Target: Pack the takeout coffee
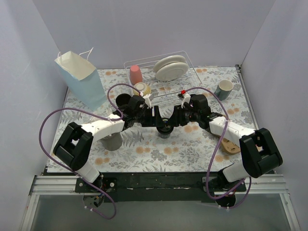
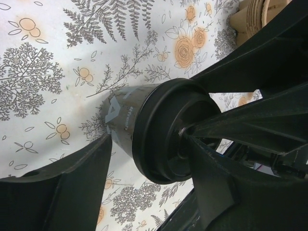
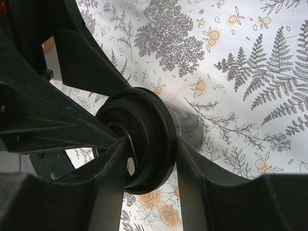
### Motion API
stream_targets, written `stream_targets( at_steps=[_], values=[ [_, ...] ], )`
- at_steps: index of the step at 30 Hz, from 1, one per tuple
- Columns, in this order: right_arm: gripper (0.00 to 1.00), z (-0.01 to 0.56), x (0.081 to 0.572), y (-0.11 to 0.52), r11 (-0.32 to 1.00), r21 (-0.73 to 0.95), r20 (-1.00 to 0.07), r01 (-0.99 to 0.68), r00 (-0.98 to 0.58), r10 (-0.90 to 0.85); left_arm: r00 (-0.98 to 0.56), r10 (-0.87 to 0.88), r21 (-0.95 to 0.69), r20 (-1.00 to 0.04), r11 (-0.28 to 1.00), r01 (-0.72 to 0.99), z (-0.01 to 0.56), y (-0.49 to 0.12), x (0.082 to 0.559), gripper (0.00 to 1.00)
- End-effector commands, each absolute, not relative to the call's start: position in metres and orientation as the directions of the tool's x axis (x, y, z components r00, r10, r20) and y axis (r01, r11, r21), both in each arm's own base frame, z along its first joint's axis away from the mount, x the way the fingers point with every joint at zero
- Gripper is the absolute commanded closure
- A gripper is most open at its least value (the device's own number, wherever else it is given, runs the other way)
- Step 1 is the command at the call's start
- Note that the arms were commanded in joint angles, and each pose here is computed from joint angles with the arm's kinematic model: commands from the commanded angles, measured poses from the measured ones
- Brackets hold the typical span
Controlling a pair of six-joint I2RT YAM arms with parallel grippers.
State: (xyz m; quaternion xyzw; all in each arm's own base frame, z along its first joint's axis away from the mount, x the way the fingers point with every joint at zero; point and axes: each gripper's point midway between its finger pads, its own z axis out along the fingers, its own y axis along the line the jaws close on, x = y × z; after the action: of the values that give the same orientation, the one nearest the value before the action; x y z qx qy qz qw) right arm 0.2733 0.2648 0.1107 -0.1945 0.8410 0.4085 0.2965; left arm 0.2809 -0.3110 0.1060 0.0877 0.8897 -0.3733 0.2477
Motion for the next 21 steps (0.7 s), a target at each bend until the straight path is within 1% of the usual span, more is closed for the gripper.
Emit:
stream_targets(
  at_steps=[1,7,10,11,13,14,15,18,21],
  values=[
    [0.59,0.085,0.262,0.252,0.640,0.547,-0.614,-0.539,-0.778,-0.132,-0.875,-0.022,-0.616,-0.484,0.718,0.323,0.092,-0.307,0.277,0.40],
    [0.56,0.101,0.264,0.254,0.630,0.569,-0.621,-0.528,-0.779,-0.092,-0.895,-0.017,-0.566,-0.446,0.780,0.267,0.066,-0.295,0.276,0.50],
    [0.50,0.121,0.273,0.250,0.646,0.558,-0.649,-0.522,-0.759,-0.052,-0.901,-0.016,-0.545,-0.435,0.800,0.249,0.055,-0.289,0.273,0.54],
    [0.46,0.131,0.277,0.250,0.646,0.554,-0.660,-0.525,-0.750,-0.042,-0.902,-0.013,-0.543,-0.431,0.802,0.248,0.053,-0.288,0.272,0.55],
    [0.41,0.145,0.283,0.249,0.644,0.546,-0.685,-0.536,-0.728,-0.024,-0.904,-0.003,-0.536,-0.428,0.806,0.252,0.048,-0.286,0.270,0.57],
    [0.38,0.145,0.280,0.247,0.650,0.548,-0.671,-0.527,-0.740,-0.034,-0.903,0.000,-0.535,-0.430,0.806,0.254,0.048,-0.286,0.270,0.58],
    [0.37,0.154,0.285,0.246,0.650,0.542,-0.683,-0.532,-0.730,-0.027,-0.903,0.003,-0.533,-0.430,0.806,0.256,0.047,-0.285,0.269,0.59],
    [0.34,0.167,0.289,0.243,0.650,0.534,-0.696,-0.541,-0.717,-0.025,-0.900,0.005,-0.532,-0.436,0.805,0.263,0.047,-0.285,0.269,0.59],
    [0.36,0.171,0.293,0.238,0.668,0.519,-0.709,-0.533,-0.705,-0.010,-0.902,0.011,-0.539,-0.431,0.799,0.267,0.044,-0.285,0.267,0.59]
  ],
)
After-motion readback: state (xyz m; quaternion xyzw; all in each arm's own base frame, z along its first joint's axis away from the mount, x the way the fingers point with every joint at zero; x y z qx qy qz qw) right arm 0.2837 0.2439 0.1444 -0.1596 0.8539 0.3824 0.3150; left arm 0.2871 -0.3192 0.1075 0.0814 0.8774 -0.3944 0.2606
